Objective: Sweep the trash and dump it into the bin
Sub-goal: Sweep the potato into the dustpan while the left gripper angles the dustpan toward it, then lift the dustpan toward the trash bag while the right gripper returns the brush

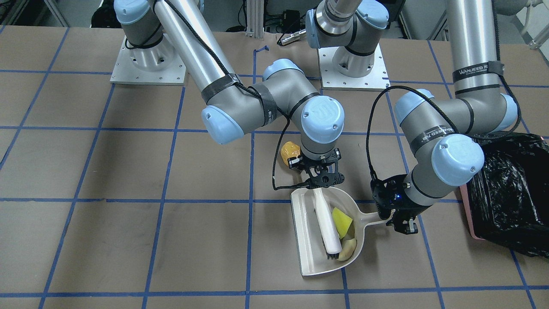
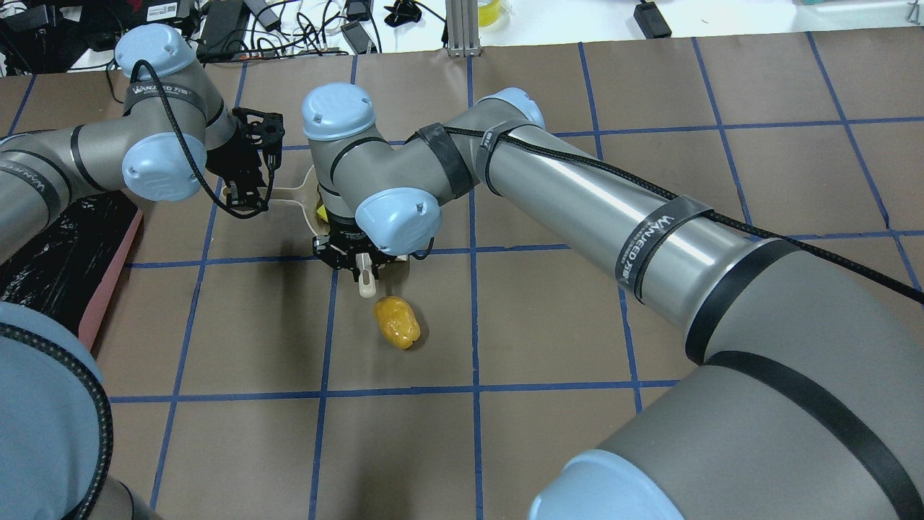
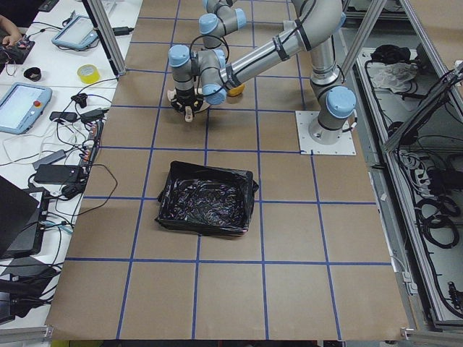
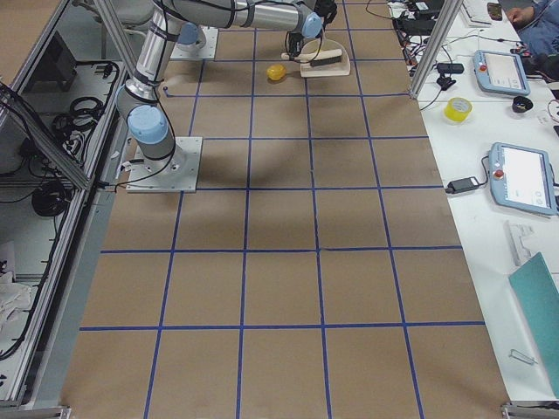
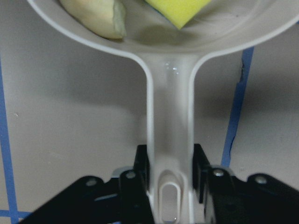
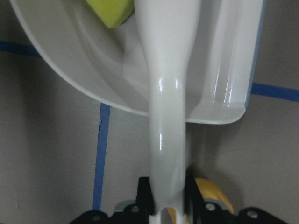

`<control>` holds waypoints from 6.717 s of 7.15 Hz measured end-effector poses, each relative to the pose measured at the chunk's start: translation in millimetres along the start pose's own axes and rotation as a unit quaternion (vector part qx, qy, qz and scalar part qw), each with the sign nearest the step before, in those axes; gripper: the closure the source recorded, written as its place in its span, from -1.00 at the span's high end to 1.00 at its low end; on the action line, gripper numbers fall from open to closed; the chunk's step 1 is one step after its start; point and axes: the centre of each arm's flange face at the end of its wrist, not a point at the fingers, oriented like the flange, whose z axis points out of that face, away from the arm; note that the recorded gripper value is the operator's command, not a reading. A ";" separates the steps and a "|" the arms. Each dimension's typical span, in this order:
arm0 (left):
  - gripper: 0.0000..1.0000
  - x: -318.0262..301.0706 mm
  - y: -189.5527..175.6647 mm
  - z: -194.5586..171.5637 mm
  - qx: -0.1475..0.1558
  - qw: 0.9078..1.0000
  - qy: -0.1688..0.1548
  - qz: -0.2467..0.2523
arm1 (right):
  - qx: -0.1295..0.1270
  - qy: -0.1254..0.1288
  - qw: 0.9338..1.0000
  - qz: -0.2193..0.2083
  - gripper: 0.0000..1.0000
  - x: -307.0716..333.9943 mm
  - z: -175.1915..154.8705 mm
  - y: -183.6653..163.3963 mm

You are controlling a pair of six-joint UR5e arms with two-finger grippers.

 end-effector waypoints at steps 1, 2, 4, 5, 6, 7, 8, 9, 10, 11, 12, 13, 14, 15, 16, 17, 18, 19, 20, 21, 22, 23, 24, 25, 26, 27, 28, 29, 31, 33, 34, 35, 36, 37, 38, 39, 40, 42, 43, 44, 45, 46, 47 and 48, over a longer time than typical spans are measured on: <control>-1.00 0.1 0.0 -0.2 0.000 1.000 0.000 0.000 | -0.004 0.015 1.000 -0.006 -1.00 1.6 -13.0 5.8; -1.00 0.2 0.0 0.1 0.000 1.000 0.000 0.000 | 0.003 0.037 0.999 -0.007 -1.00 8.0 -30.0 11.3; -1.00 0.3 0.0 0.9 0.000 1.000 0.001 0.002 | 0.021 0.080 0.997 -0.004 -1.00 20.8 -53.2 17.6; -1.00 0.2 1.6 0.4 -0.001 1.000 0.000 0.003 | 0.014 0.095 0.995 0.002 -1.00 26.5 -60.9 25.3; -1.00 0.4 7.9 -2.0 -0.003 1.000 0.000 0.005 | -0.003 0.110 0.994 0.028 -1.00 35.1 -71.2 43.4; -1.00 2.0 19.8 -4.9 -0.005 1.000 0.001 0.013 | -0.018 0.120 0.990 0.068 -1.00 45.9 -83.1 74.9; -1.00 7.7 33.5 -5.8 -0.006 1.000 0.005 0.027 | -0.031 0.126 0.987 0.099 -1.00 60.1 -87.8 113.5; -1.00 19.8 42.5 -8.6 -0.010 0.999 0.009 0.041 | -0.041 0.129 0.982 0.130 -1.00 75.1 -84.4 152.7; -1.00 39.5 45.5 -12.5 -0.021 0.998 0.014 0.053 | -0.056 0.121 0.977 0.167 -1.00 84.7 -77.6 186.7; -1.00 66.9 45.5 -13.6 -0.033 0.997 0.023 0.065 | -0.079 0.103 0.969 0.208 -1.00 88.1 -66.4 213.3; -1.00 92.9 44.3 -13.9 -0.042 0.996 0.030 0.073 | -0.101 0.092 0.960 0.243 -1.00 87.6 -52.7 229.6; -1.00 114.1 42.8 -15.4 -0.048 0.995 0.033 0.077 | -0.115 0.081 0.955 0.262 -1.00 81.3 -40.3 238.9; -1.00 127.7 41.8 -18.4 -0.052 0.995 0.033 0.078 | -0.116 0.069 0.955 0.265 -1.00 71.8 -29.8 240.1; -1.00 135.5 41.7 -20.5 -0.053 0.995 0.033 0.077 | -0.112 0.061 0.957 0.261 -1.00 62.4 -17.9 234.4; -1.00 137.8 41.9 -20.8 -0.053 0.995 0.033 0.076 | -0.102 0.054 0.961 0.252 -1.00 52.6 -7.0 227.2; -1.00 137.9 42.1 -19.7 -0.053 0.995 0.034 0.074 | -0.088 0.045 0.967 0.236 -1.00 41.9 3.1 217.8; -1.00 138.1 42.2 -18.7 -0.053 0.995 0.035 0.073 | -0.073 0.037 0.973 0.215 -1.00 30.3 12.4 205.2; -1.00 137.9 42.2 -18.1 -0.053 0.995 0.035 0.072 | -0.061 0.028 0.980 0.187 -1.00 16.0 18.2 190.8; -1.00 137.1 42.2 -18.2 -0.052 0.995 0.035 0.071 | -0.053 0.018 0.987 0.149 -1.00 0.1 19.8 173.5; -1.00 136.3 42.3 -18.3 -0.052 0.995 0.034 0.071 | -0.047 0.004 0.992 0.113 -1.00 -15.7 19.7 153.6; -1.00 135.9 42.4 -18.1 -0.052 0.995 0.034 0.072 | -0.041 -0.014 0.995 0.091 -1.00 -31.6 17.5 133.5; -1.00 135.7 42.4 -18.1 -0.052 0.995 0.034 0.072 | -0.039 -0.026 0.996 0.081 -1.00 -43.2 13.3 119.3; -1.00 135.6 42.4 -17.9 -0.052 0.995 0.035 0.072 | -0.042 -0.025 0.996 0.078 -1.00 -47.2 10.9 114.3; -1.00 135.5 42.4 -17.9 -0.052 0.995 0.034 0.072 | -0.045 -0.021 0.996 0.076 -1.00 -47.9 9.7 113.1; -1.00 135.6 42.4 -18.2 -0.052 0.995 0.034 0.072 | -0.045 -0.012 0.996 0.074 -1.00 -45.9 4.6 114.8; -1.00 135.6 42.4 -18.4 -0.052 0.995 0.034 0.072 | -0.041 0.007 0.996 0.074 -1.00 -40.2 -8.1 121.4; -1.00 135.4 42.4 -18.6 -0.052 0.995 0.034 0.072 | -0.035 0.026 0.996 0.077 -1.00 -32.3 -28.2 131.6; -1.00 135.4 42.6 -18.8 -0.052 0.995 0.034 0.072 | -0.020 0.046 0.995 0.083 -1.00 -16.9 -49.8 136.2; -1.00 135.2 43.8 -18.3 -0.052 0.995 0.034 0.073 | 0.003 0.085 0.988 0.125 -1.00 58.0 -87.2 105.7; -1.00 132.7 63.5 -17.5 -0.037 0.997 0.031 0.054 | 0.009 0.089 0.986 0.141 -1.00 163.8 -118.8 65.2; -1.00 130.8 82.1 -17.0 -0.008 0.999 0.026 0.036 | 0.006 0.092 0.986 0.138 -1.00 222.8 -127.6 49.3; -1.00 129.0 102.7 -18.9 0.023 0.999 0.018 0.015 | 0.000 0.088 0.988 0.130 -1.00 283.5 -135.1 38.6; -1.00 127.1 125.5 -24.9 0.051 0.999 0.012 -0.011 | -0.006 0.083 0.990 0.117 -1.00 339.6 -140.8 34.1; -1.00 124.1 154.7 -36.8 0.080 0.996 0.012 -0.043 | -0.018 0.079 0.991 0.103 -1.00 394.7 -139.9 35.5; -1.00 118.6 188.6 -58.3 0.100 0.992 0.012 -0.075 | -0.026 0.081 0.992 0.094 -1.00 437.2 -131.1 40.7; -1.00 112.4 221.2 -88.3 0.110 0.989 0.012 -0.103 | -0.023 0.091 0.992 0.084 -1.00 467.8 -114.6 46.6; -1.00 108.4 251.8 -118.1 0.109 0.986 0.008 -0.126 | -0.015 0.098 0.992 0.074 -1.00 491.0 -95.2 52.9; -1.00 116.0 314.1 -151.0 0.088 0.981 0.002 -0.172 | 0.005 0.103 0.992 0.069 -1.00 541.7 -76.6 66.2; -1.00 126.5 345.3 -156.4 0.078 0.977 0.001 -0.198 | 0.007 0.102 0.992 0.077 -1.00 560.0 -74.8 71.5; -1.00 136.6 375.3 -161.6 0.065 0.973 0.000 -0.220 | 0.008 0.101 0.991 0.083 -1.00 570.2 -74.0 74.3; -1.00 143.7 401.6 -166.8 0.052 0.972 -0.001 -0.231 | 0.006 0.100 0.991 0.086 -1.00 575.7 -72.4 75.1; -1.00 149.0 423.6 -167.8 0.041 0.971 0.001 -0.234 | 0.002 0.098 0.991 0.088 -1.00 579.2 -67.7 74.3; -1.00 153.1 442.6 -167.0 0.030 0.971 0.005 -0.236 | -0.002 0.097 0.991 0.090 -0.99 581.5 -62.7 73.2; -1.00 154.4 461.1 -168.2 0.014 0.972 0.010 -0.235 | -0.003 0.096 0.991 0.093 0.24 582.5 -60.3 72.3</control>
